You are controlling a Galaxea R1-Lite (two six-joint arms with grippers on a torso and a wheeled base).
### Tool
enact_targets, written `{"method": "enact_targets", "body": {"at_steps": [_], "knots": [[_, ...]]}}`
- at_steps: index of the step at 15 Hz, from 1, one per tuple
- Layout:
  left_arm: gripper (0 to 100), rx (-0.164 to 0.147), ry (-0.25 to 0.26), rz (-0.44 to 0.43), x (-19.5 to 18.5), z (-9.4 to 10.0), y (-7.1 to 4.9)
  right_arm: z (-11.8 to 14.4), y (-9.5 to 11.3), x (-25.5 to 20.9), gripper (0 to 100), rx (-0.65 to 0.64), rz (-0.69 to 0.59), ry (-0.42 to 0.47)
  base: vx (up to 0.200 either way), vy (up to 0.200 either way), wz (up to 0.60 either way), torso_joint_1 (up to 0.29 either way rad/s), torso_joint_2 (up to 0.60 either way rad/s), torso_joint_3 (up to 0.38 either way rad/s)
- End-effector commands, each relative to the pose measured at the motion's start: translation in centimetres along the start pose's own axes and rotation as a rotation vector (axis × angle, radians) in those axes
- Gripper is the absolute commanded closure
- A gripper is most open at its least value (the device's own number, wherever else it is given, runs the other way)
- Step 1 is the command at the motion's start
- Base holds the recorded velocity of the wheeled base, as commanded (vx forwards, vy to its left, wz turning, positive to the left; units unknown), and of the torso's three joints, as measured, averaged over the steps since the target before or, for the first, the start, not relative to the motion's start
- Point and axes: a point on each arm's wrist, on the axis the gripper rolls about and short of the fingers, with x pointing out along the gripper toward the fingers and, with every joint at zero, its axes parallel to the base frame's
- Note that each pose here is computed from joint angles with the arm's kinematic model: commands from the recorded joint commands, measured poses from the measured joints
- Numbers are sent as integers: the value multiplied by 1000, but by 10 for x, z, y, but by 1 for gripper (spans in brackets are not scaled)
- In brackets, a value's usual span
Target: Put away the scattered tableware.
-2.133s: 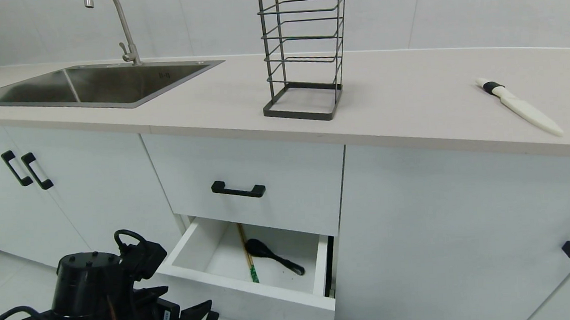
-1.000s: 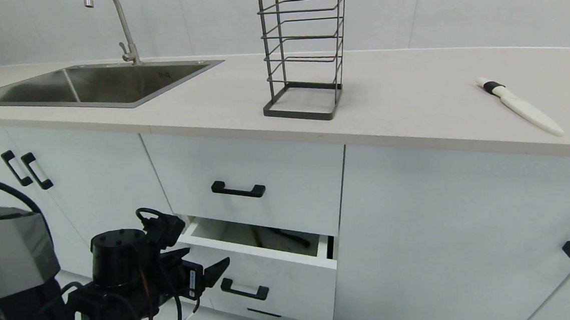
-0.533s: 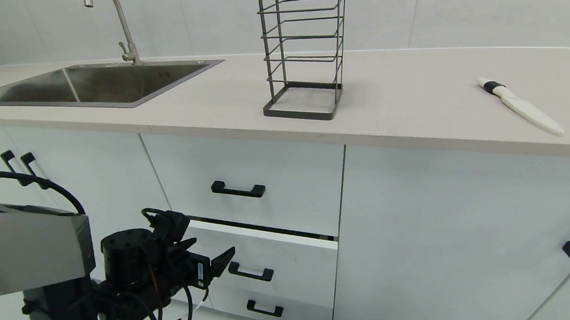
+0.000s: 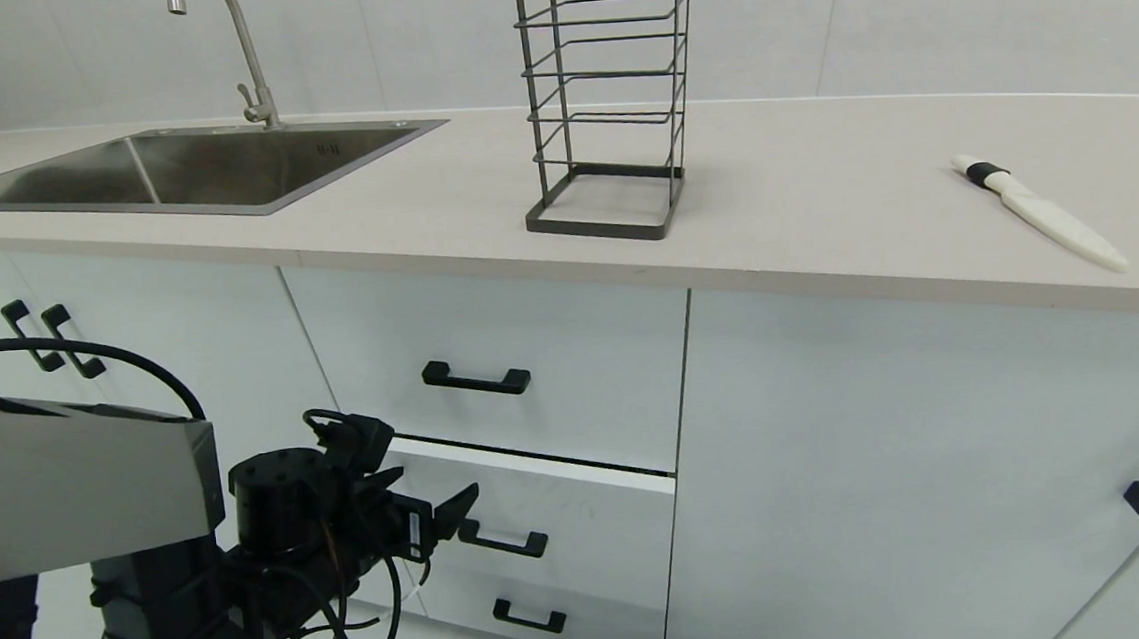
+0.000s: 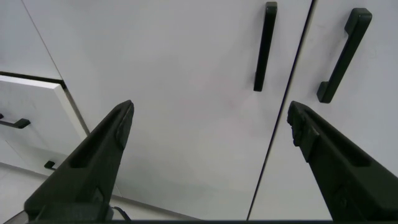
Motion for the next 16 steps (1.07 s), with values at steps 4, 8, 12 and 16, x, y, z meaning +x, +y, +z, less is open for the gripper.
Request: {"method": "enact_targets", "body": {"at_steps": [4,8,12,16], "knots": [[0,1,-26,-6,16,2,0,0,0,0,0,0,1,2,0,0,0,0,0,0],[0,-4,-20,0,10,2,1,0,0,0,0,0,1,2,0,0,0,0,0,0],[0,38,-273,-30,-104,59,-16,0,0,0,0,0,2,2,0,0,0,0,0,0],[0,105,-598,-16,-193,87,-26,0,0,0,0,0,1,3,0,0,0,0,0,0]]}}
